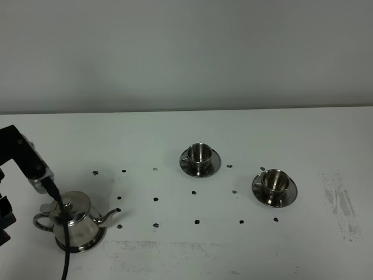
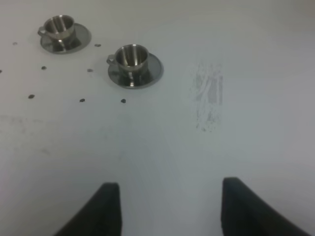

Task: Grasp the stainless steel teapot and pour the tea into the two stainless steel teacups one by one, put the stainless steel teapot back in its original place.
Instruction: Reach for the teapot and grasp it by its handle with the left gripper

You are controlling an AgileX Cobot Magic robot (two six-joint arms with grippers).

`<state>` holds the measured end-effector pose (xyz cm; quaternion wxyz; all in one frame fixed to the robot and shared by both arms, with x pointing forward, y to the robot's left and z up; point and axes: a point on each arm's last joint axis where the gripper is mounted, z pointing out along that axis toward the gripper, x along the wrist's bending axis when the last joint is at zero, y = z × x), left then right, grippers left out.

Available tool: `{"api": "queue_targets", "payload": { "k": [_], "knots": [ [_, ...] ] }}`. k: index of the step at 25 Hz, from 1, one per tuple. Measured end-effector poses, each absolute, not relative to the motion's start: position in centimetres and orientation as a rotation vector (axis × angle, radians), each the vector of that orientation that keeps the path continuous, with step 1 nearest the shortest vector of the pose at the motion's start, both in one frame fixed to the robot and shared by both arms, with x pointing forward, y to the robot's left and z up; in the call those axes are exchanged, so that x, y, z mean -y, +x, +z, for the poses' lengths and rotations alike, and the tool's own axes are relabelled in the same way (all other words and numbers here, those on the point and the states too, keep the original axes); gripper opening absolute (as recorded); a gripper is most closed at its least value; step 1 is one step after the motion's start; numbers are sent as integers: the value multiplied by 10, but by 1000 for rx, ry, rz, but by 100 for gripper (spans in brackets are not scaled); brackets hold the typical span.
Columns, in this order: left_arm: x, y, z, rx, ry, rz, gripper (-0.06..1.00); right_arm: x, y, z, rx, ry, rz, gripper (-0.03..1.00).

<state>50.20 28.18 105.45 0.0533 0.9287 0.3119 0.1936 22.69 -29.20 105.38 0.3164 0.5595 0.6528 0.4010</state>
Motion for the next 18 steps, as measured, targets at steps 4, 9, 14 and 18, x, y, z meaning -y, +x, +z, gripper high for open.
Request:
{"api": "queue_targets", "payload": {
  "k": [4,9,14,18],
  "knots": [
    [-287,506,1051,-701,2909,593,47,292,227,1054,-1719,1473,1056,45],
    [-300,519,1027,-602,2979,478,47,292,227,1054,-1719,1473,1056,45],
    [-310,543,1012,-510,3024,420,47,292,227,1054,-1720,1471,1055,45],
    [-310,570,1010,-508,3010,410,47,292,227,1054,-1719,1470,1055,45]
  ]
}}
